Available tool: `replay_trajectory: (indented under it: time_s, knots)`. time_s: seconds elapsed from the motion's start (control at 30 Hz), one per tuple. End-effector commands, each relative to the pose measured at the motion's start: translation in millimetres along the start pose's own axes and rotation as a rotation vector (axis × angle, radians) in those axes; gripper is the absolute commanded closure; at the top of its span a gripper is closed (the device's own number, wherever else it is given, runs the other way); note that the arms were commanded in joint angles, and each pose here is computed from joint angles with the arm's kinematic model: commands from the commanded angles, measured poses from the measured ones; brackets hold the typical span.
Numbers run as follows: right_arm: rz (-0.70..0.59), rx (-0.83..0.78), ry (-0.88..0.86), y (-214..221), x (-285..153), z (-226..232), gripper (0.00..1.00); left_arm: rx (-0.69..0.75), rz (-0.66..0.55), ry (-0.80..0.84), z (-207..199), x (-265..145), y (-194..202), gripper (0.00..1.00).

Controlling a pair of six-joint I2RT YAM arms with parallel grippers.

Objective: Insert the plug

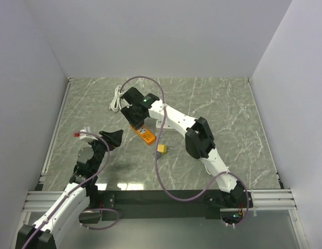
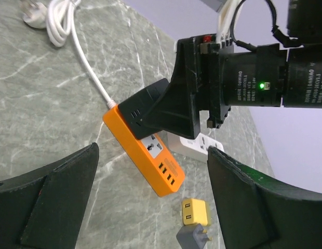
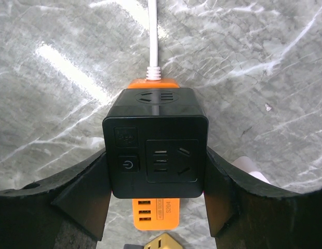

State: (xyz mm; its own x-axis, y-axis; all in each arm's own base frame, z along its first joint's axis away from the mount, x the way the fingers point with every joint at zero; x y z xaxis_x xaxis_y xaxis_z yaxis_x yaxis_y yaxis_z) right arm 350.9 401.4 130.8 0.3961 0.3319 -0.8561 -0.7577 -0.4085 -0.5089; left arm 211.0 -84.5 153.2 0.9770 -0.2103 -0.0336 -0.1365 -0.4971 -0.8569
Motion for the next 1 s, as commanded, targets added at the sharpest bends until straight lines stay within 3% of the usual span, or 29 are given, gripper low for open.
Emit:
replay_trajectory:
  time_s: [0.0,0.17,0.5,0.97]
  knots:
    - [0.284,0.03,-0.017,80.0,45.8,-21.5,1.0,0.039,-0.023,0.111,-9.2,0.0,3.9,0.1]
    - [0.206,0.071,-0.092,77.4,21.1,-18.1,1.0,0.075,0.021,0.092,-24.6,6.2,19.3,0.11]
    - [0.166,0.082,-0.151,74.0,30.1,-10.1,1.0,0.111,0.219,0.008,-42.2,31.8,77.2,0.09]
    - [0.17,0.036,-0.093,84.8,29.9,-15.9,1.0,0.117,0.232,-0.047,-58.5,75.3,97.2,0.07]
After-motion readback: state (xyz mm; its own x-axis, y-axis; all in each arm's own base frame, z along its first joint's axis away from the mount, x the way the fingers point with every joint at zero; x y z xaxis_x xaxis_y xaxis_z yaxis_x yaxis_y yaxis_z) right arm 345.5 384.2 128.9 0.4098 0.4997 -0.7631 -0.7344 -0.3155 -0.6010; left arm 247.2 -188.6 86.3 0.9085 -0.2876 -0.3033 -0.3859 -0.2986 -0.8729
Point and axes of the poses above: each gripper's point midway between its finger pads, its own x axis out along the fingers, its own z axis along the line the jaws close on, y = z × x, the point moved 6 cm from there along -x, back along the fingers, and after that the axes turned 13 degrees about x, right-handed, at the moved point
